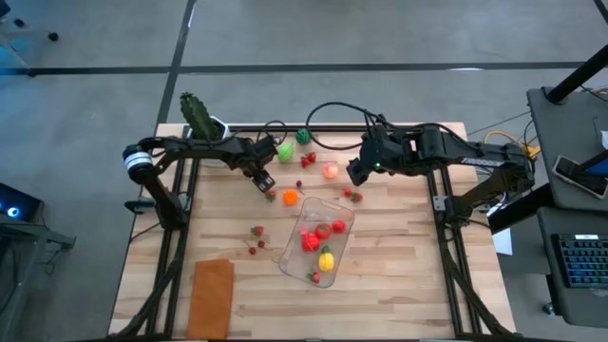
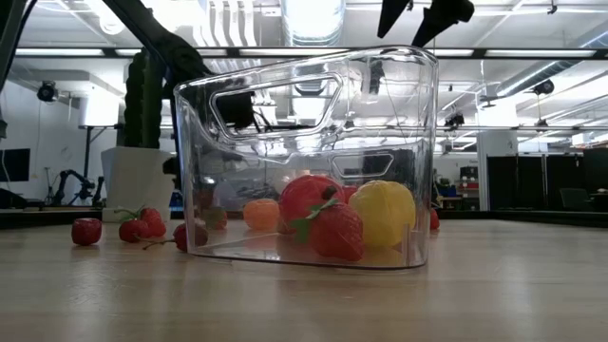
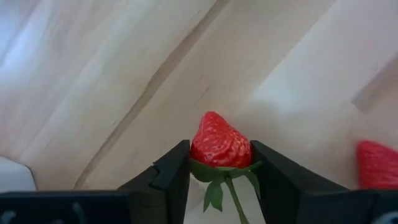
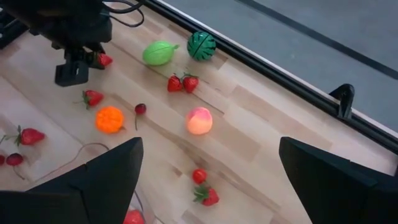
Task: Pick and placing Produce into tupperware
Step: Put the red strawberry into the transparent bin
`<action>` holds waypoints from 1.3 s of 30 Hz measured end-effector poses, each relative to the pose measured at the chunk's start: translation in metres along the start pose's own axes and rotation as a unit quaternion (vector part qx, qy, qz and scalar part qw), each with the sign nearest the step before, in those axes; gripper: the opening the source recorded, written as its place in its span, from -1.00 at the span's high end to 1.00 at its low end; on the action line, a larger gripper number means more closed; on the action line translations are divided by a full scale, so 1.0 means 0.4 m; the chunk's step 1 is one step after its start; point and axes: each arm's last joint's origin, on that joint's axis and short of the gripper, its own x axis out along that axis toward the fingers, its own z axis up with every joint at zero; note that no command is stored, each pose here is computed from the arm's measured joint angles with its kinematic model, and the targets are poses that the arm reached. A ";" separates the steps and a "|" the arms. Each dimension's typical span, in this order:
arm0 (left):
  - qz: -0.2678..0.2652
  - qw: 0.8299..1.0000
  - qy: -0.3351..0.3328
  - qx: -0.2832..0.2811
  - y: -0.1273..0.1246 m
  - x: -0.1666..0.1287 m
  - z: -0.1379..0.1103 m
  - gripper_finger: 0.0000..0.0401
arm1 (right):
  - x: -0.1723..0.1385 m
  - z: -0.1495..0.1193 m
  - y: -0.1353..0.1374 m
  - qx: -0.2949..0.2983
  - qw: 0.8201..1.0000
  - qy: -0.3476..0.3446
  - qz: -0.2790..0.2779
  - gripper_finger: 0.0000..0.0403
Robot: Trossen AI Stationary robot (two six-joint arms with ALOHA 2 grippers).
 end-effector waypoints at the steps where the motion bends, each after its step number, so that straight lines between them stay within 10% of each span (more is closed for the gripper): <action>1: -0.004 1.000 -0.005 0.006 -0.004 -0.006 0.004 0.35 | 0.000 0.000 0.000 0.005 1.000 0.000 0.000 -0.83; 20: -0.112 0.974 -0.192 0.038 -0.063 -0.295 0.006 0.36 | -0.017 0.006 -0.016 0.071 0.997 -0.015 0.002 -0.83; 39: -0.351 0.893 -0.283 0.007 -0.331 -0.439 -0.085 0.36 | -0.247 -0.084 -0.087 -0.010 0.985 -0.059 0.159 -0.83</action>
